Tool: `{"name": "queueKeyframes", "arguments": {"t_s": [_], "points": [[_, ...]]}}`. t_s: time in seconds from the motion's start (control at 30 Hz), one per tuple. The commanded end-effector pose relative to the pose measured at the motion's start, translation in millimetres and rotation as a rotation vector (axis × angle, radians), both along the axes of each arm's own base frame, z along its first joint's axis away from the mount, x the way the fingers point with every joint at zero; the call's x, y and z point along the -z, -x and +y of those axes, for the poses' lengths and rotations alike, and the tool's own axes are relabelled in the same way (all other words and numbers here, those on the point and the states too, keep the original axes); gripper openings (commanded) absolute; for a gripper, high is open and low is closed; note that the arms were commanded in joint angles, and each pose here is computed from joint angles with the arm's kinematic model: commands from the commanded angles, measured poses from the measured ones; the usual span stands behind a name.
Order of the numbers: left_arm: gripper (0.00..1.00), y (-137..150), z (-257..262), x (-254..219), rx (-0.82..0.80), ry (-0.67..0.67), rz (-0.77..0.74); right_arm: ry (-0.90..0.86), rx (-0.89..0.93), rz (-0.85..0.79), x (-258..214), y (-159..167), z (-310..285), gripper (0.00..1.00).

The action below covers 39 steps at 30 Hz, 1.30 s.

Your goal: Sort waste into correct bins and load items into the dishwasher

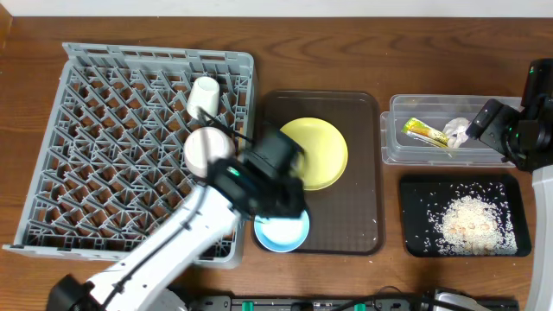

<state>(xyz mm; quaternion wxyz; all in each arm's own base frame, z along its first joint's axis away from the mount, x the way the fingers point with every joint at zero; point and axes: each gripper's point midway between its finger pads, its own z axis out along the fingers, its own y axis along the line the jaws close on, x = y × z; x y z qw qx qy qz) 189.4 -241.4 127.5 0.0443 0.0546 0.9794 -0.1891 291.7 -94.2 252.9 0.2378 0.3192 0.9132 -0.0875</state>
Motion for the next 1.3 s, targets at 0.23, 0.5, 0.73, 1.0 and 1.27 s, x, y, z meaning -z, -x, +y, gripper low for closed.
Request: {"name": "queueKeyframes", "arguments": {"t_s": [0.23,0.5,0.73,1.0,1.27], "points": [[0.47,18,-26,63,-0.016,-0.303,-0.131,0.01,0.003,-0.002,-2,1,-3,0.99],[0.37,12,-12,118,-0.005,-0.49,-0.117,0.01,0.002,-0.002,-2,1,-3,0.99],[0.08,19,-20,115,0.006,-0.446,-0.059,0.01,0.002,-0.002,-2,1,-3,0.99],[0.08,17,-56,22,0.088,-0.109,-0.019,0.01,0.003,-0.002,-2,1,-3,0.99],[0.07,5,-24,-100,0.058,0.349,-0.054,0.01,0.002,-0.002,-2,1,-3,0.99]]}}
